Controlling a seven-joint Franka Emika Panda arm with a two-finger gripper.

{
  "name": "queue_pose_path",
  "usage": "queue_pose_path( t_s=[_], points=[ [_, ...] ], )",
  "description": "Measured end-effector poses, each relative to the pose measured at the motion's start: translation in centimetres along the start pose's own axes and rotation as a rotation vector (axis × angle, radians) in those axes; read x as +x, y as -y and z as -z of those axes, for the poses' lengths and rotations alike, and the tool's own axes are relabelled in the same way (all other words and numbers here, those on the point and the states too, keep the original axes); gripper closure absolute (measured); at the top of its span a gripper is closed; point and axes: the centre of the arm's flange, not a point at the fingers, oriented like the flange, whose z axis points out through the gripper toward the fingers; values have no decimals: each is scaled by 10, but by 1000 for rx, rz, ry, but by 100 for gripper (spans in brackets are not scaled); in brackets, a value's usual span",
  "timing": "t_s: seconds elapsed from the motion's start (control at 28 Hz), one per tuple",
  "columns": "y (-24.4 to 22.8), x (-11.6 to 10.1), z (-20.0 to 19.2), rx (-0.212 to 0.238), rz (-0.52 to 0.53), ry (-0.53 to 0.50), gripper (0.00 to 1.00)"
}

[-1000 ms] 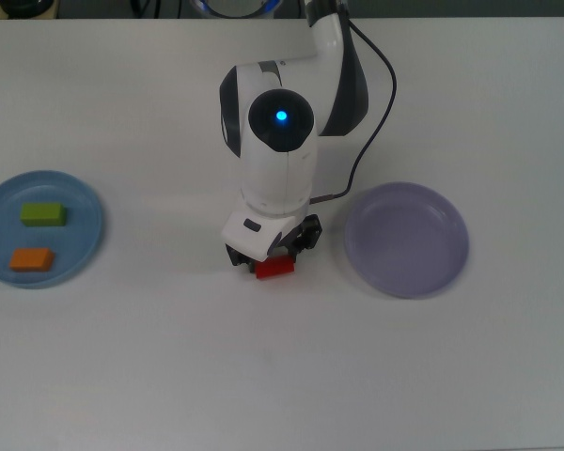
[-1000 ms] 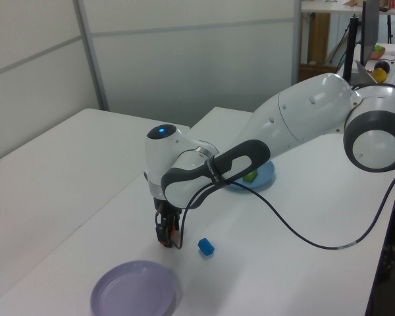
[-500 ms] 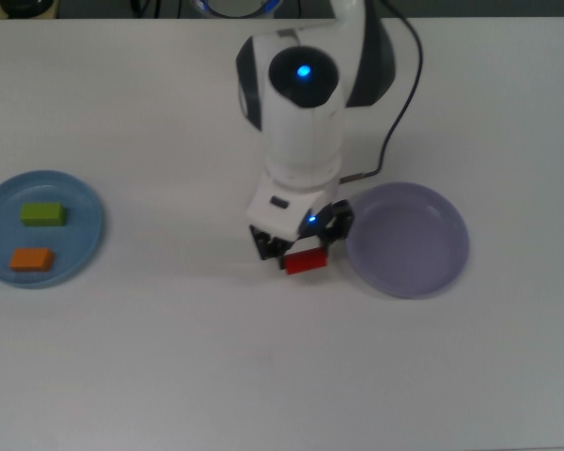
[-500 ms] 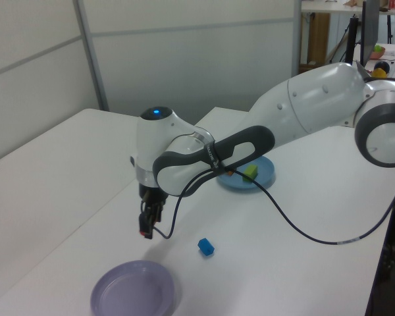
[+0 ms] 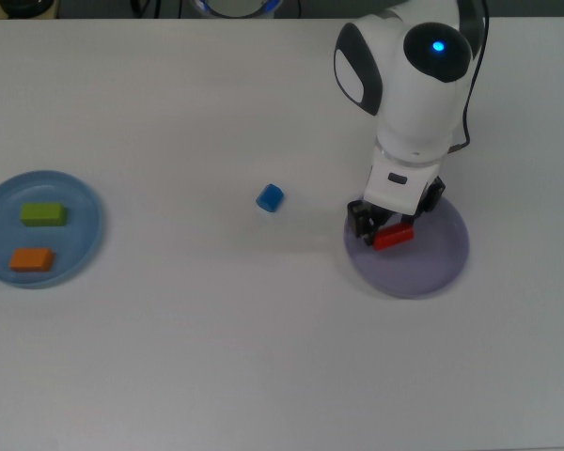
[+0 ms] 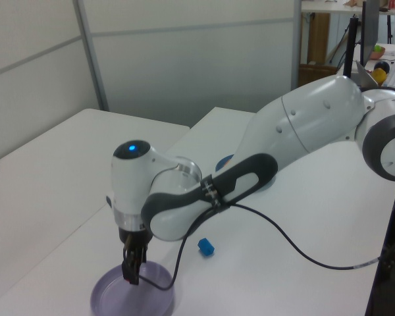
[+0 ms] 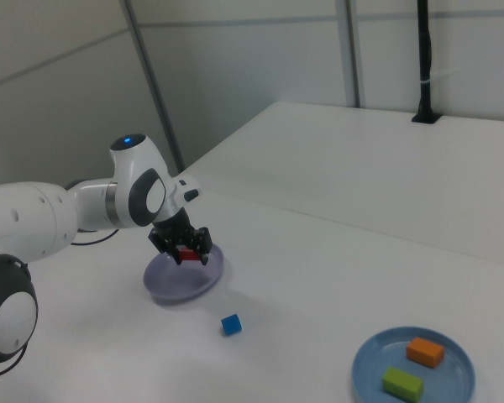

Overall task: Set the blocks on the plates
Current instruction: 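Carry the red cylinder onto the lavender plate and open the gripper, then move the gripper over the blue cube, lower and close on it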

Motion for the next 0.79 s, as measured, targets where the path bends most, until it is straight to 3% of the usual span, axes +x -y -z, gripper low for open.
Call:
queue_pose_path(
  t_s=[0.36, 0.61, 0.79],
  points=[
    [9, -2, -15, -21, 24, 20, 30],
    [21, -7, -14, -42, 0, 71, 1],
    [11, -11, 4, -67, -83, 107, 0]
  ],
)
